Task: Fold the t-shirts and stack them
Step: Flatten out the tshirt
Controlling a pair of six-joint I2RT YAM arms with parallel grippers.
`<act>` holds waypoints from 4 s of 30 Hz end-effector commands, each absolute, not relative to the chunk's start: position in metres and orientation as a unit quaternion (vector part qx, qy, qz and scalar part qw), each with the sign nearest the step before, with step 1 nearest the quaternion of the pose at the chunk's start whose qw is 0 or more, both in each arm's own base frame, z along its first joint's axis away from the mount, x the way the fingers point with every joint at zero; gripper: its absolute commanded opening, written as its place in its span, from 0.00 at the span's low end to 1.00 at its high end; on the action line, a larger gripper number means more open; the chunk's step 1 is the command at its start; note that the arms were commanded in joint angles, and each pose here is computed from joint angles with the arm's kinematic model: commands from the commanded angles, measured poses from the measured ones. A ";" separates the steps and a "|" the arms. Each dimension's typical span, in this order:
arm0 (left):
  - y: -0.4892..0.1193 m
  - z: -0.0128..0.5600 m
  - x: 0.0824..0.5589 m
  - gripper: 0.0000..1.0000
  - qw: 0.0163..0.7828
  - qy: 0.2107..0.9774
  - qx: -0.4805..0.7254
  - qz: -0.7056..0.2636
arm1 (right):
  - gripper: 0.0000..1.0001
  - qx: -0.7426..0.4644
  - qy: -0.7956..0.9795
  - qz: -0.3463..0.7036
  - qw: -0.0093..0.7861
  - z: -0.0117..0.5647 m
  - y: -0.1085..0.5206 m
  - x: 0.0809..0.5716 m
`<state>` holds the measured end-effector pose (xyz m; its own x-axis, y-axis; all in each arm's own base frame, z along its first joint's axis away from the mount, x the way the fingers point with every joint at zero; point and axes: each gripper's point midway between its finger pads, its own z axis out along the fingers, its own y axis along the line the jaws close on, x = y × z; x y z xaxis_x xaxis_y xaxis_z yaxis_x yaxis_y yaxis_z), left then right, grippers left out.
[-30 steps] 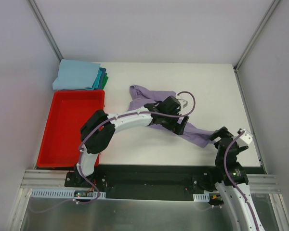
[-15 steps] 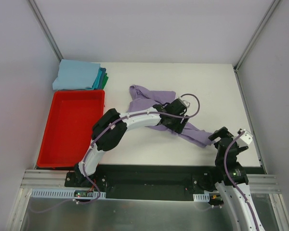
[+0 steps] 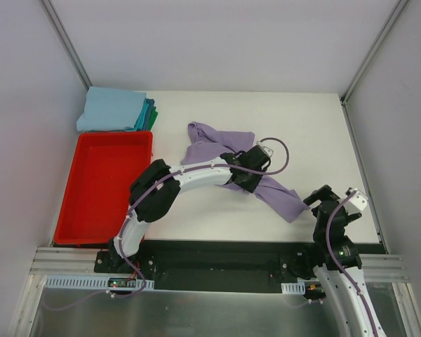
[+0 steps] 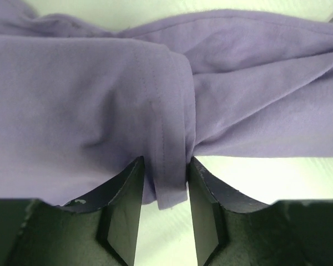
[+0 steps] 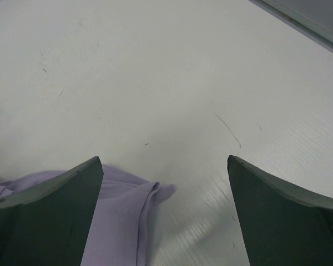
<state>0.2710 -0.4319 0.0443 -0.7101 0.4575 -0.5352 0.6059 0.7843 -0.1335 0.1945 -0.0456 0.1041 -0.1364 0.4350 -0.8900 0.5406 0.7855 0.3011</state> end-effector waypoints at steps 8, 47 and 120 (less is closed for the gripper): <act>-0.395 0.079 0.262 0.32 0.264 0.908 0.295 -0.134 | 0.96 0.334 0.740 -0.050 0.582 0.121 -0.050 0.195; -0.204 0.148 0.320 0.00 0.407 0.912 0.012 -0.053 | 0.96 0.144 0.905 0.127 0.379 0.096 0.062 0.194; -0.056 0.136 0.299 0.00 0.448 0.870 -0.204 0.012 | 0.87 0.241 0.889 0.120 0.370 0.061 0.018 0.240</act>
